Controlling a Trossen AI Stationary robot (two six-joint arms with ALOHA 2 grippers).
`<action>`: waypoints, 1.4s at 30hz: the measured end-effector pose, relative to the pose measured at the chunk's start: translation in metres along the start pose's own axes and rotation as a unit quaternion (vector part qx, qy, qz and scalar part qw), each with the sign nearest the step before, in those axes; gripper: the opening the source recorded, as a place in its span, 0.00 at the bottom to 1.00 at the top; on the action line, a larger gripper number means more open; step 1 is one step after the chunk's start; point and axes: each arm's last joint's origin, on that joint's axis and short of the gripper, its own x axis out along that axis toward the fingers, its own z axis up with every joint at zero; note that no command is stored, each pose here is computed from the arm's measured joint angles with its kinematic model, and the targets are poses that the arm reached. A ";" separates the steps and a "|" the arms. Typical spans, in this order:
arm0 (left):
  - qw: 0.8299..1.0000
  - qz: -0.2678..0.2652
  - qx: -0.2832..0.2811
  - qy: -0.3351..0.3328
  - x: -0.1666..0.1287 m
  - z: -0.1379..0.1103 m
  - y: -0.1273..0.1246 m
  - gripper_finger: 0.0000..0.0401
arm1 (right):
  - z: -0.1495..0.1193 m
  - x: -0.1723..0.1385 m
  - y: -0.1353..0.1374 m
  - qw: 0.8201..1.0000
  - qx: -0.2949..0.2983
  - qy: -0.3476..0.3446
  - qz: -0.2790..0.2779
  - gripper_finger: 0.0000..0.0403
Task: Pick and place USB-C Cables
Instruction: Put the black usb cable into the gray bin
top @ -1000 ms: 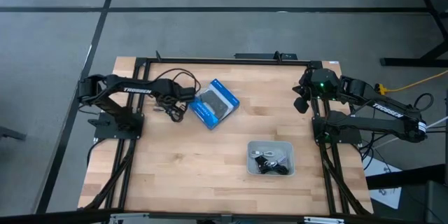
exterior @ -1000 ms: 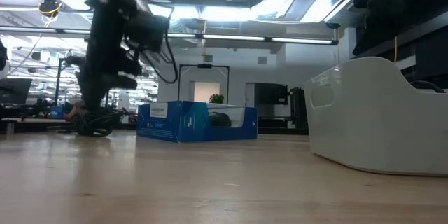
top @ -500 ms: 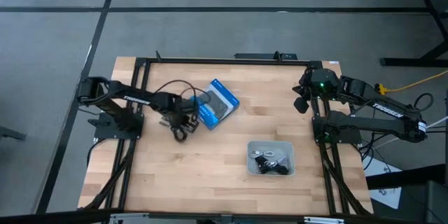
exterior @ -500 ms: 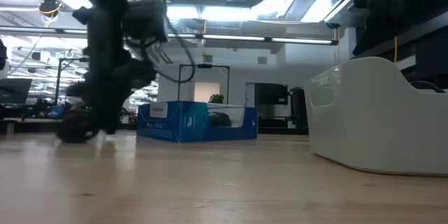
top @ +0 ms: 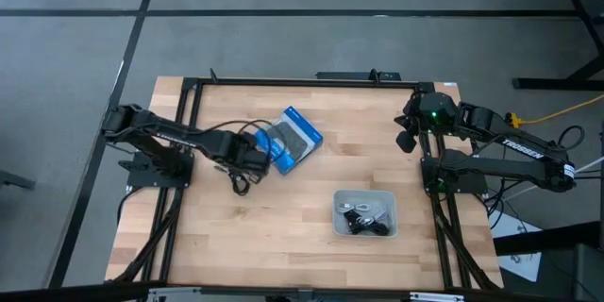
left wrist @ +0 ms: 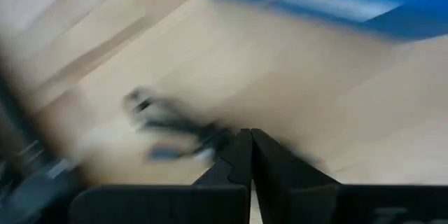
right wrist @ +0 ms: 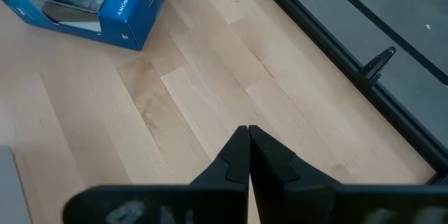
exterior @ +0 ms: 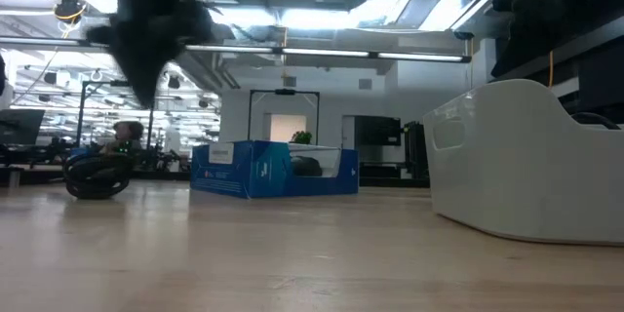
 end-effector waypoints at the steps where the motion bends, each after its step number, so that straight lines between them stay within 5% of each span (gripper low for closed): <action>1: 1.000 0.021 -0.005 0.007 0.000 -0.005 0.003 0.00 | 0.000 0.000 0.000 1.000 0.000 0.000 0.000 0.02; 10: 0.998 0.057 -0.015 -0.021 0.042 -0.039 0.014 0.00 | 0.000 0.000 0.000 1.000 0.000 0.000 0.000 0.02; 15: 0.998 0.037 -0.046 0.017 0.062 -0.050 0.018 0.00 | 0.000 0.000 0.000 1.000 0.000 0.000 0.000 0.02; 20: 0.992 -0.118 -0.029 0.014 0.063 -0.046 -0.010 0.00 | 0.000 0.000 0.000 1.000 0.000 0.000 0.000 0.02; 23: 0.971 -0.237 0.004 0.017 0.050 -0.035 -0.031 0.00 | 0.000 0.000 0.000 1.000 0.000 0.000 0.000 0.02; 25: 0.962 -0.271 0.016 0.023 0.041 -0.032 -0.039 0.00 | 0.000 0.000 0.000 1.000 0.000 0.000 0.000 0.02; 37: 0.987 -0.157 0.021 -0.037 0.015 -0.026 -0.033 0.00 | 0.000 0.000 0.000 1.000 -0.001 0.000 0.000 0.02; 42: 0.983 -0.156 0.095 0.001 0.016 -0.030 -0.030 0.00 | 0.000 0.000 0.000 1.000 -0.001 0.000 0.000 0.02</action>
